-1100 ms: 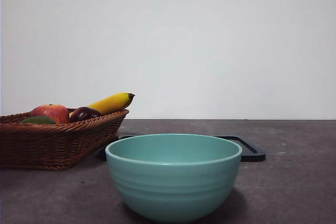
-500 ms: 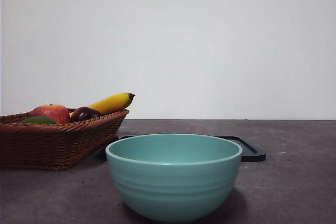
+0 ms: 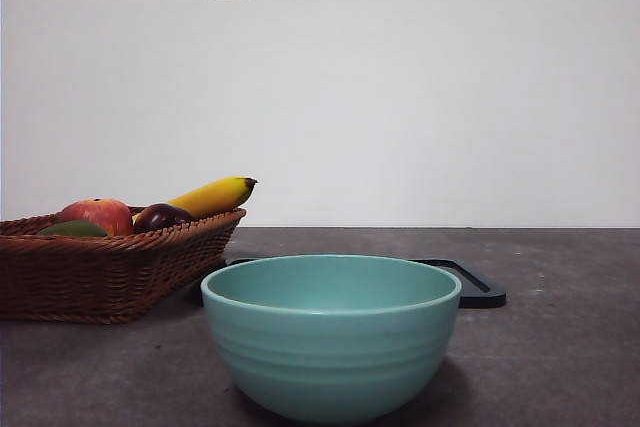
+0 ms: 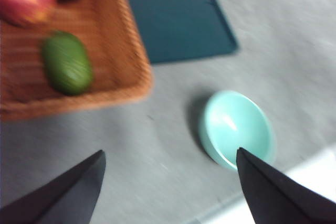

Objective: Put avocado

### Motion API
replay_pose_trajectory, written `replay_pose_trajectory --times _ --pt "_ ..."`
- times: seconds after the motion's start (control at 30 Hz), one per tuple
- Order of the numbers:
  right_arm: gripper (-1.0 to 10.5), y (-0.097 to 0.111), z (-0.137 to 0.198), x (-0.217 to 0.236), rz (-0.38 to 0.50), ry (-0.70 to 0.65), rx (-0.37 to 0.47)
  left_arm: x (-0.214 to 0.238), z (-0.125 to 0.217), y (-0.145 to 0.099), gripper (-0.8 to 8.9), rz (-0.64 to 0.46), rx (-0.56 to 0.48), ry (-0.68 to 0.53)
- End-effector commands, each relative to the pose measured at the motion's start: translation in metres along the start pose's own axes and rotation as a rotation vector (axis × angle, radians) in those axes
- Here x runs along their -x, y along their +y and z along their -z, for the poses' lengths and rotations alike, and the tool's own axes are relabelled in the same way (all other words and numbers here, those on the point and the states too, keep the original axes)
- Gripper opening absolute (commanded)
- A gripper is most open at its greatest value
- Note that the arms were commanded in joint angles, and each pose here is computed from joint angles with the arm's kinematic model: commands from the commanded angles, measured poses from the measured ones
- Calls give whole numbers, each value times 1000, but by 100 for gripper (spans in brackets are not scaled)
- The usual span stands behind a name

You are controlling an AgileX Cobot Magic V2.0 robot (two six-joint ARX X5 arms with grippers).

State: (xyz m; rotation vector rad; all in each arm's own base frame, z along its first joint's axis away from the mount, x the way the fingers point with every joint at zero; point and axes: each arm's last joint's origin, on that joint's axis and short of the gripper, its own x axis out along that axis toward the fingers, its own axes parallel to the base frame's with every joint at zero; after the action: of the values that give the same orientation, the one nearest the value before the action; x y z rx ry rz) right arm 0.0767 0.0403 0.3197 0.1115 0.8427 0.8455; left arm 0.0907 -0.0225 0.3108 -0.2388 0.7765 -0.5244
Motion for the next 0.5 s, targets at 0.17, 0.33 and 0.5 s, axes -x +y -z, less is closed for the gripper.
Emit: replay_pose_trajectory --times 0.17,0.33,0.5 --pt "410 2 -5 2 -3 -26 11 -26 -37 11 403 -72 15 0" --pt "410 2 -6 2 -3 -23 9 -55 -61 19 403 -147 13 65" --pt "410 2 -6 2 -3 -25 11 -90 -80 23 403 -216 -8 134"
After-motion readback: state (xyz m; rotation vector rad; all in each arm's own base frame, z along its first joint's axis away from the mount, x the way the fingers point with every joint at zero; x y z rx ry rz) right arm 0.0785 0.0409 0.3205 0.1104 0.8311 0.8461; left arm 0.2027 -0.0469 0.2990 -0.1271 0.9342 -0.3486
